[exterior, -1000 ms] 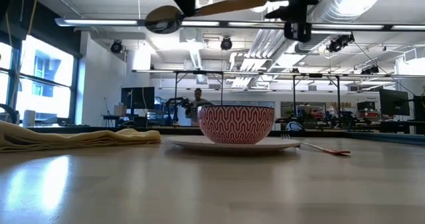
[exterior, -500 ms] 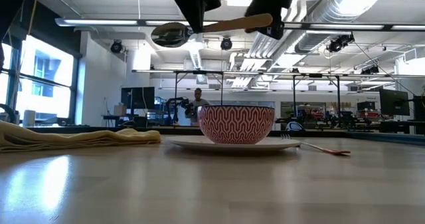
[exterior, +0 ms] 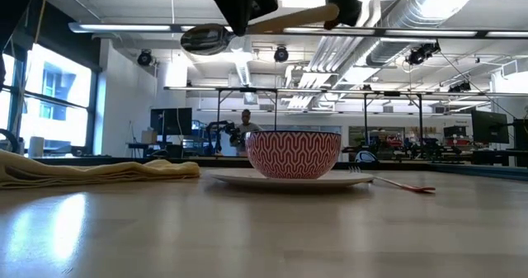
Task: Set table place
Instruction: Put the yellow spoon into the blue patterned bowl
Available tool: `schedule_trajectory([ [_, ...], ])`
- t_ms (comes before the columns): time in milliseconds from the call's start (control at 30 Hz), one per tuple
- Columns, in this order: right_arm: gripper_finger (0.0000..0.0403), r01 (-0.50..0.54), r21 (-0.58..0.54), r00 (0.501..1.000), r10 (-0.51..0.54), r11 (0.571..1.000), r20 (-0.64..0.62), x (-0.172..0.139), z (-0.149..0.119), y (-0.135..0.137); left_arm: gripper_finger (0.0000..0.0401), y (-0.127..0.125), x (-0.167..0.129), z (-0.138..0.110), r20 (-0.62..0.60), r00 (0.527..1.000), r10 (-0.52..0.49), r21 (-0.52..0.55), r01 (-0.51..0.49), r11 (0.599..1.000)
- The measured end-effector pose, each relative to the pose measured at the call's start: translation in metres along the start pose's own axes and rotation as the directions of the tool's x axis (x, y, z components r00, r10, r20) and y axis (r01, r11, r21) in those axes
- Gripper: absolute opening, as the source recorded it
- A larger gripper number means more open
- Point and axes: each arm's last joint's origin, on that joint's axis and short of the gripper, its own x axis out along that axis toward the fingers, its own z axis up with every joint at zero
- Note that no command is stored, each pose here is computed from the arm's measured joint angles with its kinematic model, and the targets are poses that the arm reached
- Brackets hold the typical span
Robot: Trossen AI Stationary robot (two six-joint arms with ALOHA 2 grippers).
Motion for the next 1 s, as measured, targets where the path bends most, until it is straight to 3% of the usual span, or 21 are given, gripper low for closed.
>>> schedule_trajectory([
  [200,0.0128,0.081,-0.143,0.996,-0.086,0.986,-0.027,0.016,-0.011,0.025,0.0,0.001,0.0,0.0,0.006,1.0,-0.011,0.035,0.011,0.999],
  [367,0.0128,0.096,-0.105,0.995,-0.096,0.99,0.001,0.02,-0.012,0.031,0.0,0.004,0.0,0.001,-0.005,0.994,0.109,0.036,-0.109,0.993],
  [567,0.0128,0.144,-0.088,0.989,-0.145,0.986,0.003,0.01,-0.016,0.027,0.0,0.014,-0.001,-0.003,-0.013,0.995,0.102,-0.044,-0.103,0.994],
  [767,0.0128,0.307,0.024,0.951,-0.307,0.951,-0.033,-0.027,-0.04,0.021,0.0,0.011,-0.006,-0.003,0.003,0.993,0.117,-0.038,-0.117,0.992],
  [867,0.0128,0.339,0.133,0.936,-0.348,0.931,0.053,-0.052,-0.053,0.023,0.0,0.011,-0.009,0.0,0.049,0.991,0.124,-0.073,-0.12,0.99],
  [1000,0.0128,0.352,0.235,0.895,-0.4,0.906,0.2,-0.066,-0.077,0.035,0.0,0.013,-0.024,0.007,0.203,0.965,0.165,-0.127,-0.141,0.982],
])
